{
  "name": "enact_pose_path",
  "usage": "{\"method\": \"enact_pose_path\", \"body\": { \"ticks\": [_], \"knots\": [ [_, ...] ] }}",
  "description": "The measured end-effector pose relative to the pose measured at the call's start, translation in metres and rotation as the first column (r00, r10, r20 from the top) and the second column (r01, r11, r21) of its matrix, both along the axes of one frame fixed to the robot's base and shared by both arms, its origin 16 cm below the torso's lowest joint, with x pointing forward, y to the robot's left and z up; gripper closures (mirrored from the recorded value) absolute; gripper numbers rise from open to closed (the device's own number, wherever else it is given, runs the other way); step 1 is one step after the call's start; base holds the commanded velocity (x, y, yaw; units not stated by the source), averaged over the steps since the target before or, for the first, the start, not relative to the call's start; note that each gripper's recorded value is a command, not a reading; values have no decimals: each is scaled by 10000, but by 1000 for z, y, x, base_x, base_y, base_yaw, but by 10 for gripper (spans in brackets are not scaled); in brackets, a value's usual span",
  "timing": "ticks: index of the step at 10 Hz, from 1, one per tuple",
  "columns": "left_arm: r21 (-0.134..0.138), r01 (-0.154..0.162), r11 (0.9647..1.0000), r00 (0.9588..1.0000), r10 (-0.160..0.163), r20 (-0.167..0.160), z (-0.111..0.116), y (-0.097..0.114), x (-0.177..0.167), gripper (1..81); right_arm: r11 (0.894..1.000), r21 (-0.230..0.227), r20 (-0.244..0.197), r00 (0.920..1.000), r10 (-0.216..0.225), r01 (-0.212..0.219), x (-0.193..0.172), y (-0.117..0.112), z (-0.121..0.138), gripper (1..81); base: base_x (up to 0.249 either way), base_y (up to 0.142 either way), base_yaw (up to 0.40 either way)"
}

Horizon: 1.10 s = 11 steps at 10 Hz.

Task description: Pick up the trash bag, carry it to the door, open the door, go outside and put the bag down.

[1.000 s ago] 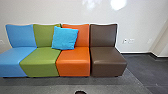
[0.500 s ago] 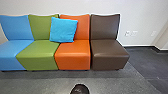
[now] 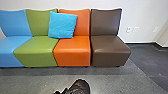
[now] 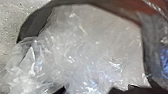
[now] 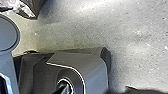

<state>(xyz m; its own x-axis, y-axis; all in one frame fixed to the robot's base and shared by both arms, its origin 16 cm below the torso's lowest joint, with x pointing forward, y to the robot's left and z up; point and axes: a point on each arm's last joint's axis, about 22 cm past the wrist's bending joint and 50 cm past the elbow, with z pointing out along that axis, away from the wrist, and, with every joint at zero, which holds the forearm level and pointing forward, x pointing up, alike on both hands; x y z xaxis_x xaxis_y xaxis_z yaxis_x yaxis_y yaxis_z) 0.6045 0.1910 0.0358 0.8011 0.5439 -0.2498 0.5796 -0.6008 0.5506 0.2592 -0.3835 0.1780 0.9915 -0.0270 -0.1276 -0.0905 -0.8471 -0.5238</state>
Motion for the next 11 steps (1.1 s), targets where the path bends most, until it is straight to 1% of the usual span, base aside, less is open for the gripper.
{"method": "enact_pose_path", "body": {
  "ticks": [2, 3, 4, 5, 6, 7, 8, 9, 10, 11],
  "knots": [
    [141, -20, 9999, 9997, 17, 231, -12, 10, 7, 10, 10000, 28, 253, 9997, 71, -72, 5, 0, -20, 10, 0, 0, 0],
    [193, -29, 9998, 9994, 23, 350, -20, 10, 7, 10, 9999, 71, 287, 9995, 143, -145, 6, 0, -29, 10, 0, 0, 0],
    [259, -19, 9997, 9991, 8, 426, -29, 9, 5, 10, 9999, 57, 423, 9990, 144, -146, 9, -1, -36, 10, 0, 0, 0],
    [362, -64, 9993, 9989, 47, 459, -42, 8, -1, 10, 9998, 50, 503, 9985, 203, -206, 8, -3, -44, 10, 0, 0, 0],
    [496, -117, 9987, 9991, 96, 423, -56, 9, -8, 10, 9997, 83, 637, 9977, 235, -240, 11, -2, -52, 10, 0, 0, 0],
    [620, -180, 9979, 9994, 162, 301, -71, 8, -10, 10, 9994, 107, 538, 9980, 318, -324, 14, -4, -53, 10, 0, 0, 0],
    [741, -225, 9970, 9997, 215, 149, -86, 7, -13, 10, 9993, -13, 522, 9979, 382, -382, 26, -13, -47, 10, 0, 0, 0],
    [780, -215, 9967, 9998, 211, 61, -93, 2, -18, 10, 9994, -114, 818, 9961, 345, -336, 47, -20, -39, 10, 0, 0, 0],
    [855, -278, 9960, 9996, 273, 72, -99, -1, -20, 10, 9992, -94, 1021, 9940, 398, -391, 65, -21, -26, 10, 0, 0, 0],
    [961, -352, 9947, 9994, 352, 11, -106, 1, -30, 10, 9984, -9, 1101, 9923, 568, -571, 78, -19, -15, 10, 0, 0, 0]
  ]
}}
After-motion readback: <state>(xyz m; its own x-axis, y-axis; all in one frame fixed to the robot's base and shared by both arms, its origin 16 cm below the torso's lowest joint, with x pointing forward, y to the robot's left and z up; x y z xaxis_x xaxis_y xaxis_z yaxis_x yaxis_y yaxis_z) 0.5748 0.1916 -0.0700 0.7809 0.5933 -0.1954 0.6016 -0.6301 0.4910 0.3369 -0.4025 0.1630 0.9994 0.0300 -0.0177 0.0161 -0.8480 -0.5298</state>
